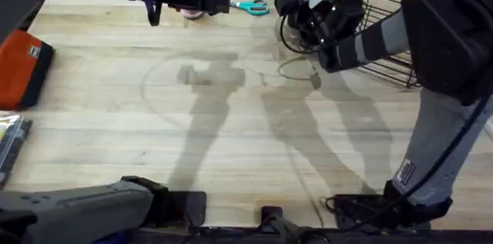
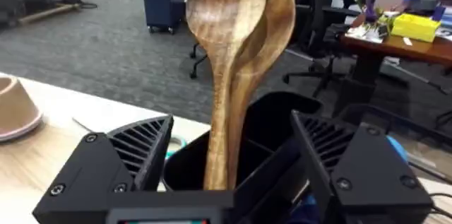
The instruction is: Pick up the spoon on the table one by one and put them onto the rack
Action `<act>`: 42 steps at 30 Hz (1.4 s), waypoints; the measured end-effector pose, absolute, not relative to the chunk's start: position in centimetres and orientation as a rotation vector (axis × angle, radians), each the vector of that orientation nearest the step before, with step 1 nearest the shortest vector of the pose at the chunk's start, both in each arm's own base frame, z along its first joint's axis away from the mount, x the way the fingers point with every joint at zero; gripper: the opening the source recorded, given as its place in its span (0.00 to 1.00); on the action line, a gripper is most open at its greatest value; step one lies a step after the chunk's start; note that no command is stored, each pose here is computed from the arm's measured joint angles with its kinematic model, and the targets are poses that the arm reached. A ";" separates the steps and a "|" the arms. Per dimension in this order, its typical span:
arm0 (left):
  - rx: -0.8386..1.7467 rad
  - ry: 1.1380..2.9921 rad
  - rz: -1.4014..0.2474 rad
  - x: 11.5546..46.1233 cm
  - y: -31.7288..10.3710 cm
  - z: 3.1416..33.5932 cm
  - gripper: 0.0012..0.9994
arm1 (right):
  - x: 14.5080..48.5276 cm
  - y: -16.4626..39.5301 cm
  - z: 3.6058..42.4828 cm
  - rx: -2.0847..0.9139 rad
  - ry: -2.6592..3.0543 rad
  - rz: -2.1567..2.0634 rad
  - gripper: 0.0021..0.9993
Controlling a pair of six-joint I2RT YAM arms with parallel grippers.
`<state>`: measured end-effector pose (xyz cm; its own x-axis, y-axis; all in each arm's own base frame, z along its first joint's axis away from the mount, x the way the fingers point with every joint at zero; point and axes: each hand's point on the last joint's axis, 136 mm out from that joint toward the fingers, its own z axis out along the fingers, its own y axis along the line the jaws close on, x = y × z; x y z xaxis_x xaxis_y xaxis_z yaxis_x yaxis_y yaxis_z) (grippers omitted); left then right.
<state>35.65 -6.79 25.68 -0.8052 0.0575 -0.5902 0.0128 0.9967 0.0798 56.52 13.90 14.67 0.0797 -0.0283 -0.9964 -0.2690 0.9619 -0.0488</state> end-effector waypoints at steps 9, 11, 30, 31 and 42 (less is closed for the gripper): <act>0.049 2.505 0.095 35.6 -6.8 25.7 0.99 | 56.4 13.9 15.2 -0.253 1.532 0.178 0.99; 0.049 2.505 0.095 35.6 -6.8 25.7 0.99 | 56.4 13.9 15.4 -0.253 1.536 0.178 0.99; 0.049 2.505 0.095 35.6 -6.8 25.7 0.99 | 54.9 13.5 19.2 -0.266 1.637 0.175 0.99; 0.049 2.505 0.095 35.6 -6.8 25.7 0.99 | 54.8 13.5 19.2 -0.267 1.651 0.175 0.99; 0.049 2.505 0.095 35.6 -6.8 25.7 0.99 | 50.5 12.5 22.3 -0.288 1.819 0.170 0.99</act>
